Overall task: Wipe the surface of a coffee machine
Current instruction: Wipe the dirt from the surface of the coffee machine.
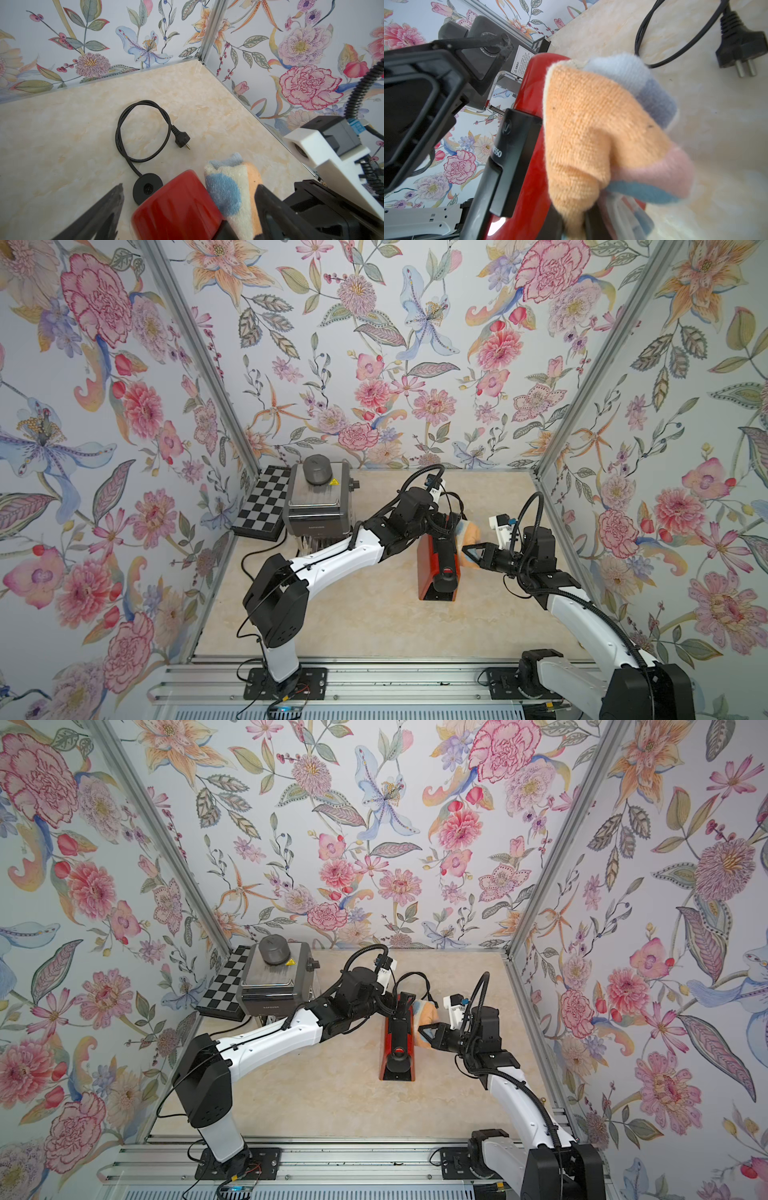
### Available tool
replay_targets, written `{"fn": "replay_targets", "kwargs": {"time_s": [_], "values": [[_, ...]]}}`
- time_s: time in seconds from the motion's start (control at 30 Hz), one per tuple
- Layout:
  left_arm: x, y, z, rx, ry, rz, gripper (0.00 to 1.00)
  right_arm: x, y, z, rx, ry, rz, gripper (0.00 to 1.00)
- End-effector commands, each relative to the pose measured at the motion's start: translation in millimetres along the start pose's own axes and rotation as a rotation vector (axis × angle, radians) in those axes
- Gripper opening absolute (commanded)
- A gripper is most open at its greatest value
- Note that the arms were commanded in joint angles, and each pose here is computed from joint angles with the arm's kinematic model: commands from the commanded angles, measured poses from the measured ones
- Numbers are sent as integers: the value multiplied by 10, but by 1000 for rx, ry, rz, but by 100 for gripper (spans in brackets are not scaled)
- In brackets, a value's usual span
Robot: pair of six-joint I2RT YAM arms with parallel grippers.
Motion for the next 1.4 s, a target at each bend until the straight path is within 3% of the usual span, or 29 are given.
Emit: {"fn": "replay_targets", "kwargs": {"time_s": [0.0, 0.23, 0.37, 0.57, 0.77, 1.37], "values": [[93, 48, -124, -26, 40, -18, 99, 124, -133, -277, 60, 107, 8, 0], [144, 118, -244, -34, 68, 10, 99, 342, -262, -314, 73, 111, 8, 0], [193, 155, -336, -58, 92, 6, 99, 377, -139, -300, 60, 130, 56, 0], [240, 173, -355, -70, 103, 6, 99, 103, 311, -252, -39, 97, 80, 0], [255, 260, -384, -98, 115, 2, 99, -131, 468, -279, -64, 64, 64, 0], [313, 290, -414, -130, 124, -9, 99, 309, -203, -904, 44, 229, -69, 0]]}}
Point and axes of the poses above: each gripper's point midway between its finger pads, its own x axis out along the fingers, its own y axis along the line the jaws close on, z = x × y, the point moved 7 cm from there along -x, back along the fingers, and after that the axes turned 2 degrees about -x, right-handed, at the moved point
